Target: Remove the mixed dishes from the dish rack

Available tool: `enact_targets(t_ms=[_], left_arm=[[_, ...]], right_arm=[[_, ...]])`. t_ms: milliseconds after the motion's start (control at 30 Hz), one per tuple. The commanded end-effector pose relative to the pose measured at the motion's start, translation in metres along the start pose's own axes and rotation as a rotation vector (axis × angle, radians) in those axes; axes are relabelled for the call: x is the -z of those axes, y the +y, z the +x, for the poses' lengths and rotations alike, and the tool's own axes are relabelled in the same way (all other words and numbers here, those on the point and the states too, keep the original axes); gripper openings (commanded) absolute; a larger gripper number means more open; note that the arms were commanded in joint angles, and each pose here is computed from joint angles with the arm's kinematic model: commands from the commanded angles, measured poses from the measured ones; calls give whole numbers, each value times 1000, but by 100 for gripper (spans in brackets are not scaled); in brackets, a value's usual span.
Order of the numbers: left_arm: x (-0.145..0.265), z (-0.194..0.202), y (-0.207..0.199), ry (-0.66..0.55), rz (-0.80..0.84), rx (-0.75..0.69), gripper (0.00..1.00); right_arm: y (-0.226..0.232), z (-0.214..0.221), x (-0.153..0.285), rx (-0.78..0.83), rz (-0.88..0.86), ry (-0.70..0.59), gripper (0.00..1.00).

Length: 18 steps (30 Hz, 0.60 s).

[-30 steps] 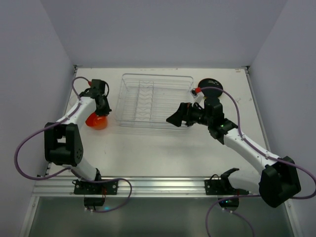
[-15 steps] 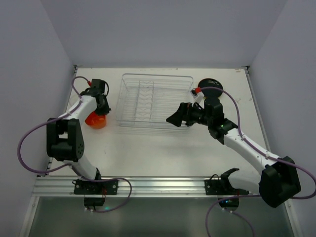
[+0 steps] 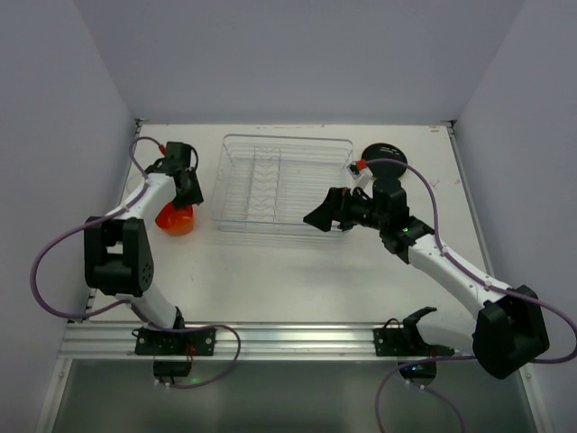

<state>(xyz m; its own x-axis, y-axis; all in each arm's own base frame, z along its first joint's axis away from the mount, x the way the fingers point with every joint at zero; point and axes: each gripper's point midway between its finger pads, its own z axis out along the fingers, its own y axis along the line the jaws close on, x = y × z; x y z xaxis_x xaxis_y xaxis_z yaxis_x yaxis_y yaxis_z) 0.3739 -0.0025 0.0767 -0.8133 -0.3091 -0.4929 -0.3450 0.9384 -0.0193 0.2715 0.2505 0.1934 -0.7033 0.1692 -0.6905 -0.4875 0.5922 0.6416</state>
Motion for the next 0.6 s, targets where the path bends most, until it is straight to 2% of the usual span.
enact_targets(t_ms=[0, 367, 467, 567], left_arm=[[28, -32, -1, -106, 22, 41, 46], [88, -55, 2, -239, 76, 49, 82], [104, -58, 0, -274, 112, 45, 98], [119, -61, -5, -313, 163, 41, 100]], right_arm=[[7, -7, -1, 17, -36, -21, 99], [8, -13, 2, 28, -22, -35, 99], [10, -14, 4, 31, -20, -40, 99], [11, -18, 7, 39, -12, -50, 99]])
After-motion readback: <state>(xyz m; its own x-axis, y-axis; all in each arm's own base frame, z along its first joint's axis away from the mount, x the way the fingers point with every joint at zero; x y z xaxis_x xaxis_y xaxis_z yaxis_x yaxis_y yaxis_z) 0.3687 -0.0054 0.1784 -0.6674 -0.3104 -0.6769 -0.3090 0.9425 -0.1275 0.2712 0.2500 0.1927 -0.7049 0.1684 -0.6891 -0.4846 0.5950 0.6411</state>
